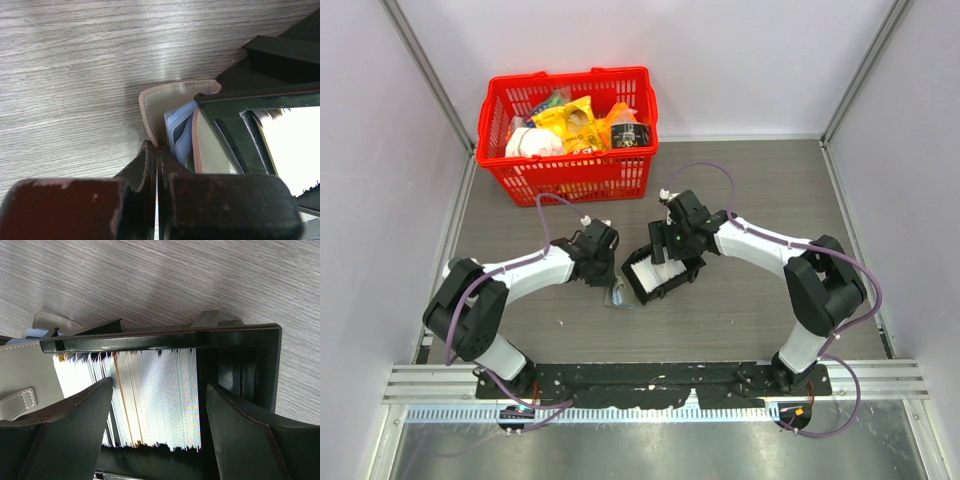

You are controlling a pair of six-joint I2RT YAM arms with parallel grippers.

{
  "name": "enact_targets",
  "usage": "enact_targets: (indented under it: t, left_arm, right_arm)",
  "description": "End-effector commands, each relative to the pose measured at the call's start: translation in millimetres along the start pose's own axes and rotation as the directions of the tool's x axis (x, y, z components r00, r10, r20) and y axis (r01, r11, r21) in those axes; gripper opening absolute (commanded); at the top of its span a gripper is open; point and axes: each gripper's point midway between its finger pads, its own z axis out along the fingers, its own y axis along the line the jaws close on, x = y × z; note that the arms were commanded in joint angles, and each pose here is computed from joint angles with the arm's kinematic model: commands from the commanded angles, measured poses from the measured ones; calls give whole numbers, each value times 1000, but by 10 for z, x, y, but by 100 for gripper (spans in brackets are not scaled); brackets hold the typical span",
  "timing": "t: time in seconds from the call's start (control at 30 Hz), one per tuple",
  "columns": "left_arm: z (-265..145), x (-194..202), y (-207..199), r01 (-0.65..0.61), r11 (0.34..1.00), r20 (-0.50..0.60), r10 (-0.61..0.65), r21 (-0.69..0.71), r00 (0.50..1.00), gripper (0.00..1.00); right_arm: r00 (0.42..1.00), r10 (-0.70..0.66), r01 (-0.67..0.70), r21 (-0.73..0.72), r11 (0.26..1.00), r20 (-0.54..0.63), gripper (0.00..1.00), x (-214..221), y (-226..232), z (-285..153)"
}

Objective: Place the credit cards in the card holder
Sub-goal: Pick up the credit card from the storage box.

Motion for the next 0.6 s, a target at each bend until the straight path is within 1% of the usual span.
enact_targets:
  t: [0.0, 0.13, 0.27, 0.4, 0.43, 0.53, 0.57]
  left_arm:
    - [-27, -441, -402, 9, 990, 134, -28, 139, 991, 0]
    - [-27, -460, -422, 7, 990, 135, -26, 140, 991, 0]
    - [-42, -482, -438, 6, 989, 142, -27, 145, 989, 0]
    - [-47, -494, -439, 7, 989, 144, -28, 146, 989, 0]
    - [-54, -469, -483, 2, 986, 128, -24, 169, 991, 0]
    - [-55, -471, -499, 3, 984, 127, -25, 176, 992, 0]
    - [-46, -456, -492, 4, 985, 122, -26, 175, 992, 0]
  right_arm:
    - [970, 38, -74, -141, 987, -238, 75, 675, 277, 110]
    - [982, 42, -82, -212, 974, -186, 61, 489, 449, -52]
    - [991, 43, -76, -275, 958, -125, 52, 311, 594, -174]
    - [992, 46, -79, -292, 953, -119, 49, 273, 633, -213]
    - [992, 47, -79, -295, 952, -115, 48, 267, 632, -217]
    - [993, 52, -83, -302, 950, -110, 46, 264, 650, -235]
    - [994, 52, -79, -311, 947, -93, 44, 227, 665, -260]
